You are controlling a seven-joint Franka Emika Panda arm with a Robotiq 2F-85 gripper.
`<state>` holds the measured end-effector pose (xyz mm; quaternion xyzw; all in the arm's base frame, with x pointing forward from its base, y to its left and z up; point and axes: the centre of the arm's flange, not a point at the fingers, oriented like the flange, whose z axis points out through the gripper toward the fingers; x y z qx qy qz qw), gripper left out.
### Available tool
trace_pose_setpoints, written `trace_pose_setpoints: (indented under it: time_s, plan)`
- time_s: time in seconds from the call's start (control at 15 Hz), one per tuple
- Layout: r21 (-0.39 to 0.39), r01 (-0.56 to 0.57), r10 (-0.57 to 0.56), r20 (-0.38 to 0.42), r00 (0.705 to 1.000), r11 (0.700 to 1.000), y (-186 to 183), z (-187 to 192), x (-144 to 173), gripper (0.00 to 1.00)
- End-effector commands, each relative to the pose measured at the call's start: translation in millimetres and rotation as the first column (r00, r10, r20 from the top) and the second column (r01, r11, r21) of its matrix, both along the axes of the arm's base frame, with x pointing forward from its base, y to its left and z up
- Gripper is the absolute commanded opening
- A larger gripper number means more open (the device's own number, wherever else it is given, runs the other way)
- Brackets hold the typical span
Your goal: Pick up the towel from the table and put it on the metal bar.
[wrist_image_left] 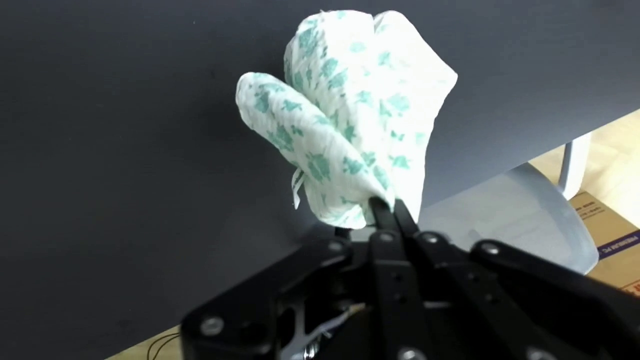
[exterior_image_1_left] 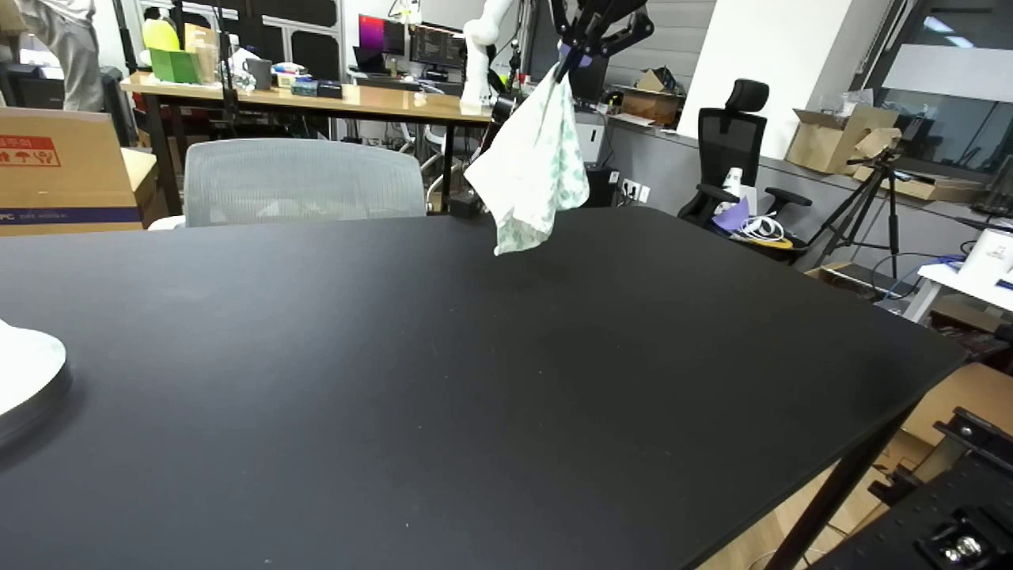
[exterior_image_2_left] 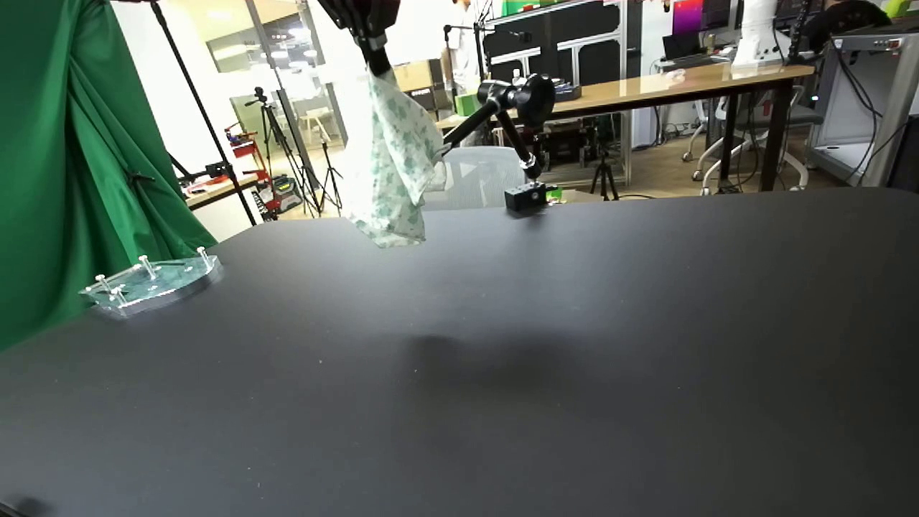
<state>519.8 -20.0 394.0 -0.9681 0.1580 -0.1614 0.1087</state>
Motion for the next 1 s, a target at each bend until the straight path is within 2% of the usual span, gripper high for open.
trace_pose_setpoints:
  time_s: [0.0, 0.2, 0.27, 0.4, 0.93]
  plan:
    - [0.011, 0.052, -0.052, 0.014, 0.999, 0.999, -17.2, -4.8, 6.0, 0.01]
    - [0.013, 0.055, -0.055, -0.017, 0.998, 0.998, -22.8, -15.0, 6.9, 0.01]
    - [0.018, 0.044, -0.043, -0.041, 0.998, 0.999, -22.5, -17.7, 6.4, 0.27]
    - [0.030, 0.028, -0.026, -0.069, 0.997, 0.999, -20.1, -22.0, 4.1, 0.33]
    - [0.014, -0.084, 0.085, -0.118, 0.989, 0.996, -4.4, -20.0, -15.5, 0.87]
